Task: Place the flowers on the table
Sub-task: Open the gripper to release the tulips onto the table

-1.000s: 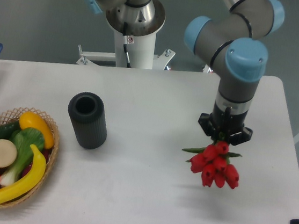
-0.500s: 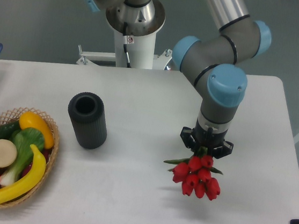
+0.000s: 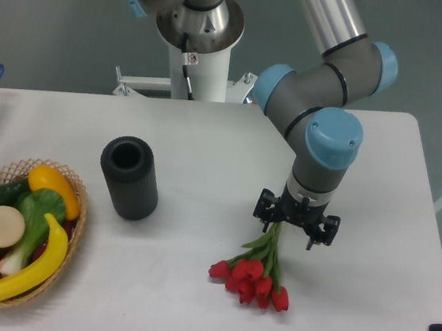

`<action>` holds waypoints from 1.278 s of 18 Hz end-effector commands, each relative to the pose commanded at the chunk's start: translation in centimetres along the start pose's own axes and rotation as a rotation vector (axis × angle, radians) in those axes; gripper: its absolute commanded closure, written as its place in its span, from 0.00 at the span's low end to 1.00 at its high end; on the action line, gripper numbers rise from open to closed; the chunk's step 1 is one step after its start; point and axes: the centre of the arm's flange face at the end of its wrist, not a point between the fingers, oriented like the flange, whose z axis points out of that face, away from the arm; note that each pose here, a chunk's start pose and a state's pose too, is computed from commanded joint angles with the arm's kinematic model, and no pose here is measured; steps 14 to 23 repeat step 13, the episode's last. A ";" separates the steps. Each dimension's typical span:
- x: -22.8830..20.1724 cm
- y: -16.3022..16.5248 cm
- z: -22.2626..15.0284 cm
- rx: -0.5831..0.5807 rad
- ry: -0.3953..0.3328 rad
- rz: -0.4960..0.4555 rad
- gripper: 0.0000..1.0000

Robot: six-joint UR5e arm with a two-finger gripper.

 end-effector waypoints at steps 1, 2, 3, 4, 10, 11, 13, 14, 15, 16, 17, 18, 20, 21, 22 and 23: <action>-0.3 0.6 0.1 -0.011 -0.006 -0.005 0.00; -0.7 1.3 0.1 -0.016 -0.007 -0.009 0.00; -1.2 1.8 0.3 -0.016 -0.010 -0.003 0.00; -1.6 2.1 0.1 -0.013 -0.020 0.019 0.00; -6.6 5.9 -1.1 0.009 -0.112 0.029 0.00; -6.5 6.0 -0.9 0.005 -0.107 0.030 0.00; -6.1 5.9 -0.4 -0.001 -0.104 0.030 0.00; -6.1 5.9 -0.4 -0.001 -0.104 0.030 0.00; -6.1 5.9 -0.4 -0.001 -0.104 0.030 0.00; -6.1 5.9 -0.4 -0.001 -0.104 0.030 0.00; -6.1 5.9 -0.4 -0.001 -0.104 0.030 0.00; -6.1 5.9 -0.4 -0.001 -0.104 0.030 0.00; -6.1 5.9 -0.4 -0.001 -0.104 0.030 0.00; -6.1 5.9 -0.4 -0.001 -0.104 0.030 0.00; -6.1 5.9 -0.4 -0.001 -0.104 0.030 0.00; -6.1 5.9 -0.4 -0.001 -0.104 0.030 0.00</action>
